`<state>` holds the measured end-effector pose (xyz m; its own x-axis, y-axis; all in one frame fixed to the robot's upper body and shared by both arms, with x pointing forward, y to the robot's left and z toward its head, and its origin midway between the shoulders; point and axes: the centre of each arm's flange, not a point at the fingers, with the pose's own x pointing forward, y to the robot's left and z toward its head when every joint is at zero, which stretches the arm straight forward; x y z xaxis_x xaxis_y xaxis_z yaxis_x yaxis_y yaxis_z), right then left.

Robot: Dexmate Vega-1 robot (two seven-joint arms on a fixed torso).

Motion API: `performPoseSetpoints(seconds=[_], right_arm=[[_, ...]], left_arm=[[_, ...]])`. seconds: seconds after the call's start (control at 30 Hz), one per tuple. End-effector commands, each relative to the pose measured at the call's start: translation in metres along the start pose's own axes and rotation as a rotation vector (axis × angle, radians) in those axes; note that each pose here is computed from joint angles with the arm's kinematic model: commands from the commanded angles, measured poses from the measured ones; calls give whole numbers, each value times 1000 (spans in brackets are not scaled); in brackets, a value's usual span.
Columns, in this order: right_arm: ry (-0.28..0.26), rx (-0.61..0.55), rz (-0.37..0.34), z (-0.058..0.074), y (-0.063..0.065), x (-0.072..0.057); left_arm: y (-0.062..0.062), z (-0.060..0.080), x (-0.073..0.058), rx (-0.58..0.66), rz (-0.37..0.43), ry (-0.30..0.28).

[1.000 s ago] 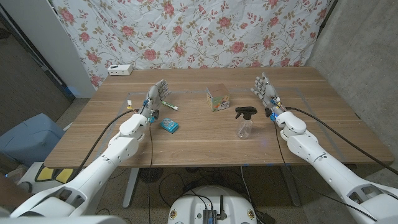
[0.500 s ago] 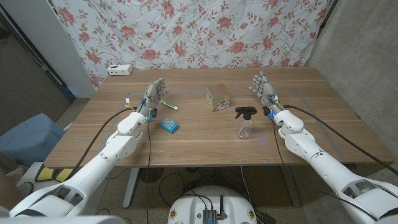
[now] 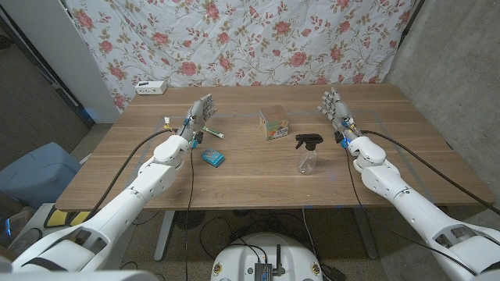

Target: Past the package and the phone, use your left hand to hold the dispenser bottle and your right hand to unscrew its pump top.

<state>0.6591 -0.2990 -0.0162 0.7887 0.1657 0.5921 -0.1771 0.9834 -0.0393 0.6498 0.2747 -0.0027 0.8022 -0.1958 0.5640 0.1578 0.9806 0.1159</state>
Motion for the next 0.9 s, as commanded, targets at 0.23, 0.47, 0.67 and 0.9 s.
performPoseSetpoints(seconds=[0.23,0.47,0.67,0.9], right_arm=[[3,-15,-41,1,-25,-14],[4,-20,-43,0,-28,-13],[5,-18,-44,-4,-29,-10],[4,-19,-45,-6,-29,-3]], left_arm=[[-39,25,-2,102,-66,-29],[-46,31,-11,133,-79,-40],[-48,35,-18,160,-97,-48],[-52,41,-20,190,-149,-60]])
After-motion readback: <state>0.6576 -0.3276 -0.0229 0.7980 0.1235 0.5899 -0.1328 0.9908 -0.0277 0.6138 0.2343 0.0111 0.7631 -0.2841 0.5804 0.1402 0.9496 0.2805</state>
